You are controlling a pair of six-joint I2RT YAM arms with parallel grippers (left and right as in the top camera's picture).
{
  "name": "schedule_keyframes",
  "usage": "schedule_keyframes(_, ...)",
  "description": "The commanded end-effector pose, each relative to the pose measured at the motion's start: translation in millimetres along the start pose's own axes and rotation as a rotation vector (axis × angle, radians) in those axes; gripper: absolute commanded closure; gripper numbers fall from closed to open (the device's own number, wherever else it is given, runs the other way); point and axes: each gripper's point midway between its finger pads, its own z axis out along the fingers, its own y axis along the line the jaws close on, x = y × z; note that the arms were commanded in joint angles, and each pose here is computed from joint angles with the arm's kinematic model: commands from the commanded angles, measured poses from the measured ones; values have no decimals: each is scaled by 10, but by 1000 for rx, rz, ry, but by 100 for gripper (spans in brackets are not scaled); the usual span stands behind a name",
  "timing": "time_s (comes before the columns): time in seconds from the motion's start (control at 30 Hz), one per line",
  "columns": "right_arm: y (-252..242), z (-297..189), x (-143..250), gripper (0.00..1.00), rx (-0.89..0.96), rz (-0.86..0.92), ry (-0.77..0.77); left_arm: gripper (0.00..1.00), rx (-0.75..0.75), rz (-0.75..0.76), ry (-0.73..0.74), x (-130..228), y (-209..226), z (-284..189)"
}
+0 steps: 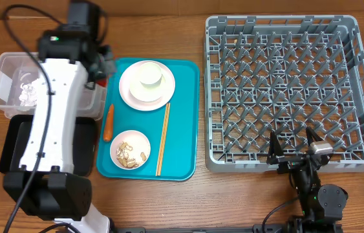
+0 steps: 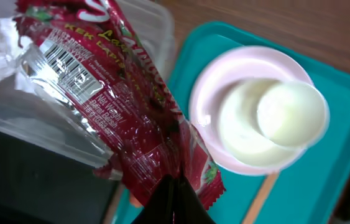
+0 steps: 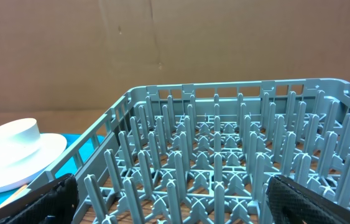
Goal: Sort waste into correct bins and load items into the dishwasher
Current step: 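Carry the red wrapper into the clear bin and release it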
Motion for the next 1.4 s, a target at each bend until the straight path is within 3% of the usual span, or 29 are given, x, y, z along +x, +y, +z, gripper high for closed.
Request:
schedule_keyframes(0.0, -10, -1, 10, 0, 4, 2, -7, 96, -35, -79, -17, -161, 273, 99)
schedule_keyframes(0.23, -10, -1, 10, 0, 4, 2, -7, 96, -54, -147, 17, -261, 521, 430)
schedule_keyframes(0.67, -10, -1, 11, 0, 4, 2, -7, 96, -94, -141, 141, -109, 547, 990)
schedule_keyframes(0.83, -10, -1, 10, 0, 4, 2, -7, 94, -100, -160, 142, -123, 631, 1001)
schedule_keyframes(1.03, -10, -1, 10, 0, 4, 2, -7, 76, -53, -178, 166, -107, 661, 1010)
schedule_keyframes(1.3, -10, -1, 10, 0, 4, 2, -7, 73, 37, -136, 203, -73, 527, 901)
schedule_keyframes(1.37, -10, -1, 10, 0, 4, 2, -7, 80, 42, -126, 216, -55, 517, 786)
